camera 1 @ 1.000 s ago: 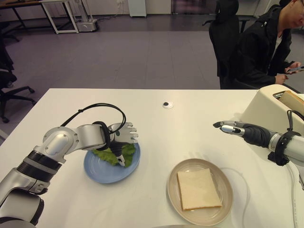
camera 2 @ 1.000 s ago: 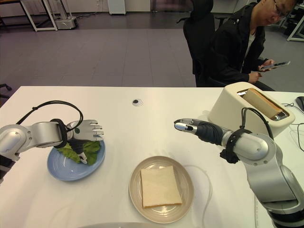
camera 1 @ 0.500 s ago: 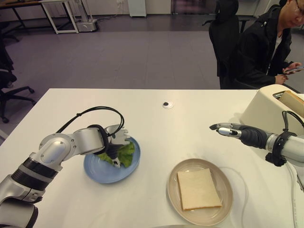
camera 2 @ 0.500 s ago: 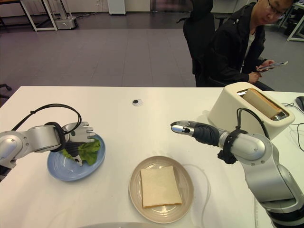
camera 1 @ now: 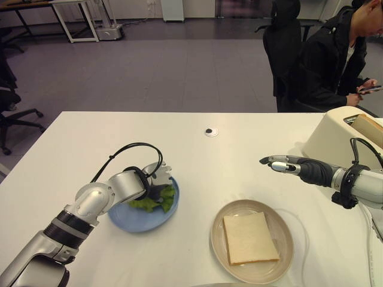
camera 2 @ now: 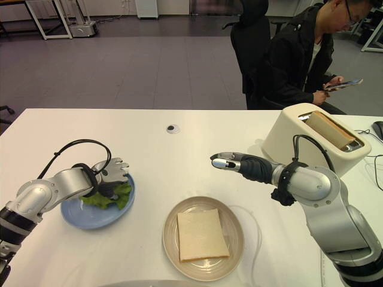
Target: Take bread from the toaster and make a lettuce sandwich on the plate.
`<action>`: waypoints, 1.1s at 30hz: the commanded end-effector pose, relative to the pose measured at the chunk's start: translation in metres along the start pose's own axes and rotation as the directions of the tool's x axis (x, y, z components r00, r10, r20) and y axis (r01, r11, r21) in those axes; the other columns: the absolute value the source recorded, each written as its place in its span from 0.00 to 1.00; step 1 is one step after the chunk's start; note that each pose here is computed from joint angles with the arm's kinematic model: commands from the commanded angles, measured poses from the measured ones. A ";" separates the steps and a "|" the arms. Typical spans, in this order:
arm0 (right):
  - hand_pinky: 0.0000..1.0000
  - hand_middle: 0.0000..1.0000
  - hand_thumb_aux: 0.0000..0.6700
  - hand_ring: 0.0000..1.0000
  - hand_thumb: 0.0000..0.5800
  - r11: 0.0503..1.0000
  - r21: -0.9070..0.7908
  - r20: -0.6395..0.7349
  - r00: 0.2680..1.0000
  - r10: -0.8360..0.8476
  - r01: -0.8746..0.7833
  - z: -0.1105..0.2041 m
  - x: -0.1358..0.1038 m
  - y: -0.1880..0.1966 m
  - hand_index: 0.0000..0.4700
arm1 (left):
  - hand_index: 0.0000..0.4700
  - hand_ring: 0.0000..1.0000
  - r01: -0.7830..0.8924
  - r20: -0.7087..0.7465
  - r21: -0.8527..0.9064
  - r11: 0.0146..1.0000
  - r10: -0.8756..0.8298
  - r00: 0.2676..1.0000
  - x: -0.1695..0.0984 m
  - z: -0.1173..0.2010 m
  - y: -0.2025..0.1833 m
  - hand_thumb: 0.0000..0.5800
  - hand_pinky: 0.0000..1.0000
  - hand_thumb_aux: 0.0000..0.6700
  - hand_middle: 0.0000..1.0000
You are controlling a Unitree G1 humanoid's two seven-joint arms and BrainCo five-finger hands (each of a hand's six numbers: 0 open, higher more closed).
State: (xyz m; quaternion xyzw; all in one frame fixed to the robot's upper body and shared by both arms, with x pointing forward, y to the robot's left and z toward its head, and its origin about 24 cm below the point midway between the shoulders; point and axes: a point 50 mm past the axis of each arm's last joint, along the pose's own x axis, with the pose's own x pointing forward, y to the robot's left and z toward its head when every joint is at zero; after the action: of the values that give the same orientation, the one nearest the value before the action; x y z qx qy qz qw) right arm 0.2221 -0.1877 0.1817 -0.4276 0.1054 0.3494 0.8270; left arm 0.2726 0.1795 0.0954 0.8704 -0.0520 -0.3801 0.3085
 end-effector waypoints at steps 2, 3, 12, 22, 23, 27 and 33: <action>0.00 0.00 0.00 0.00 0.00 1.000 -0.005 0.011 1.000 0.007 -0.007 0.003 0.001 -0.002 0.00 | 0.26 0.00 0.064 0.033 -0.040 0.997 -0.062 0.998 0.002 0.008 -0.016 0.45 0.00 0.26 0.00; 0.00 0.00 0.00 0.00 0.00 1.000 -0.006 0.012 1.000 0.008 -0.007 0.003 0.001 -0.002 0.00 | 0.51 0.00 0.062 0.033 -0.045 0.997 -0.061 0.998 0.002 0.009 -0.017 0.76 0.00 0.51 0.00; 0.00 0.00 0.00 0.00 0.00 1.000 -0.020 0.021 1.000 0.000 0.000 0.004 0.005 -0.006 0.00 | 1.00 0.00 -0.017 0.049 -0.108 0.994 0.023 0.999 0.000 0.015 -0.012 1.00 0.00 1.00 0.00; 0.00 0.00 0.00 0.00 0.00 0.999 -0.012 0.009 0.999 -0.037 0.037 0.002 0.003 -0.010 0.00 | 1.00 0.00 -0.226 -0.017 -0.158 0.961 0.226 0.974 -0.034 -0.016 0.047 1.00 0.00 1.00 0.00; 0.00 0.00 0.00 0.00 0.00 0.999 -0.012 0.007 0.999 -0.042 0.042 0.002 0.003 -0.011 0.00 | 1.00 0.00 -0.241 -0.019 -0.152 0.959 0.241 0.970 -0.038 -0.018 0.053 1.00 0.00 1.00 0.00; 0.00 0.00 0.00 0.00 0.00 0.998 -0.003 -0.009 0.998 -0.066 0.066 0.000 0.000 -0.014 0.00 | 1.00 0.00 -0.300 0.040 -0.174 0.938 0.311 0.950 -0.044 -0.014 0.077 1.00 0.00 1.00 0.00; 0.00 0.00 0.00 0.00 0.00 0.993 0.010 -0.043 0.992 -0.114 0.115 -0.007 -0.004 -0.020 0.00 | 1.00 0.00 -0.348 0.295 -0.322 0.880 0.443 0.847 -0.042 0.032 0.113 1.00 0.00 1.00 0.00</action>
State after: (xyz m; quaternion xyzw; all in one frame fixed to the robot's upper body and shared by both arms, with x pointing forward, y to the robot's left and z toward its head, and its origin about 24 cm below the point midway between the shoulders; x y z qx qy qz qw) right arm 0.2329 -0.1952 0.1901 -0.4303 0.0923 0.3129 0.8417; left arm 0.2462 0.1017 0.1714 0.7377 -0.2195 -0.4280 0.4737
